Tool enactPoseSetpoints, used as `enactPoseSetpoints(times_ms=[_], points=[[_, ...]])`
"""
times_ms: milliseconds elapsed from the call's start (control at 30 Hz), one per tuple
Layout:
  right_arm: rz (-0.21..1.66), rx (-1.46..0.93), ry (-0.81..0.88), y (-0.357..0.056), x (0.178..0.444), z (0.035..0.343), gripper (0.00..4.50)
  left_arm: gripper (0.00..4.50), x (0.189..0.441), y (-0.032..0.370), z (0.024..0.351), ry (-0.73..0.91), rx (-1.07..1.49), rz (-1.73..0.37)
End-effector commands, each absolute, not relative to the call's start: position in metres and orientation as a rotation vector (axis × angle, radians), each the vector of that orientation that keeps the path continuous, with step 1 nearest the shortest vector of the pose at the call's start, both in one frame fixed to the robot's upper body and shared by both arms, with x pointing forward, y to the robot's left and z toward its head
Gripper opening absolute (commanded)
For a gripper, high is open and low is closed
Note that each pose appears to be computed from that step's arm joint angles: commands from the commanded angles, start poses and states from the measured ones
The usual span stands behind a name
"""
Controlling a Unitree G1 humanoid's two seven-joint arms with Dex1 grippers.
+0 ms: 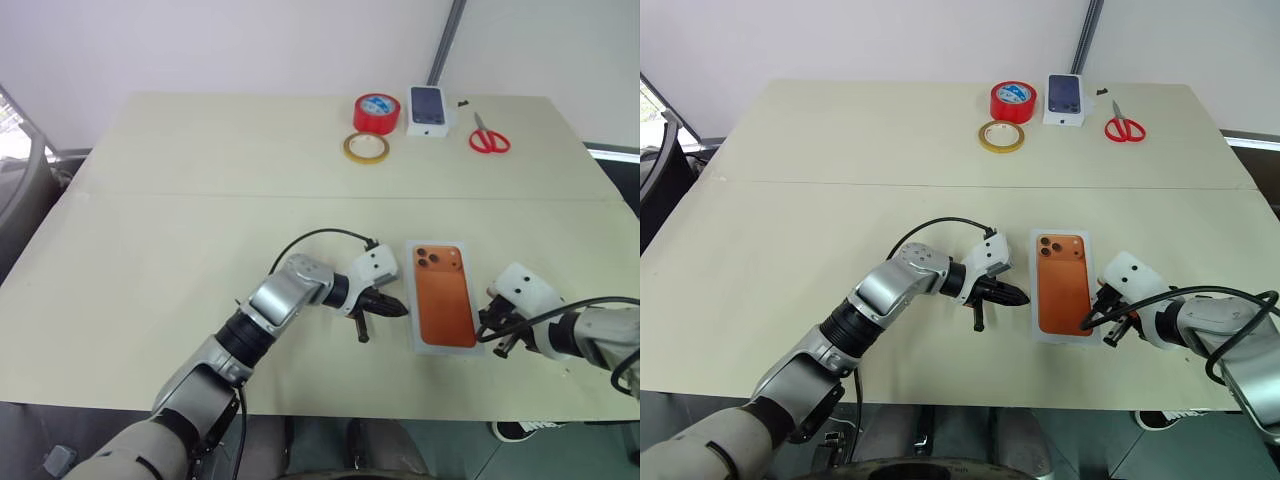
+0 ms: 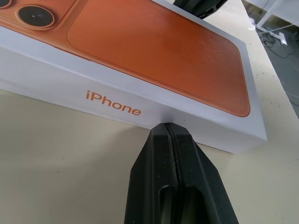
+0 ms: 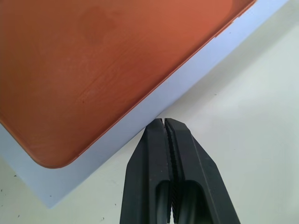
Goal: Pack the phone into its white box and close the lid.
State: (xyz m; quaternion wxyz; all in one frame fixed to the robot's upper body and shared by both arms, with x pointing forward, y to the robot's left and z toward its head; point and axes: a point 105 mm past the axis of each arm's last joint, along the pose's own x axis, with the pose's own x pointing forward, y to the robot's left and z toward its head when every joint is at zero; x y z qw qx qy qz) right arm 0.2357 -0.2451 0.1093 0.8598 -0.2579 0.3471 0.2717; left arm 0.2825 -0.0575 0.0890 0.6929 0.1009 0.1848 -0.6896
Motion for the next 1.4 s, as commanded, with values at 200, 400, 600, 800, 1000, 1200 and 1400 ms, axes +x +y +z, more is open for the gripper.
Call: enactPoseSetpoints(times_ms=[200, 400, 600, 800, 1000, 1200, 1400], points=[[0.601, -0.575, 0.671, -0.237, 0.238, 0.124, 0.09, 0.00, 0.281, -0.067, 0.113, 0.319, 0.172, -1.556], [0.599, -0.579, 0.667, -0.238, 0.238, 0.126, 0.09, 0.00, 0.278, -0.069, 0.118, 0.307, 0.159, -1.573], [0.592, -0.575, 0.673, -0.239, 0.237, 0.124, 0.09, 0.00, 0.276, -0.073, 0.120, 0.304, 0.146, -1.580], [0.568, -0.570, 0.688, -0.244, 0.237, 0.120, 0.09, 0.00, 0.280, -0.071, 0.117, 0.313, 0.148, -1.560], [0.545, -0.564, 0.708, -0.250, 0.237, 0.114, 0.09, 0.00, 0.283, -0.071, 0.114, 0.321, 0.145, -1.537], [0.521, -0.584, 0.700, -0.255, 0.238, 0.120, 0.09, 0.00, 0.288, -0.069, 0.107, 0.341, 0.141, -1.496], [0.472, -0.639, 0.653, -0.271, 0.241, 0.146, 0.09, 0.00, 0.296, -0.054, 0.110, 0.337, 0.128, -1.462]])
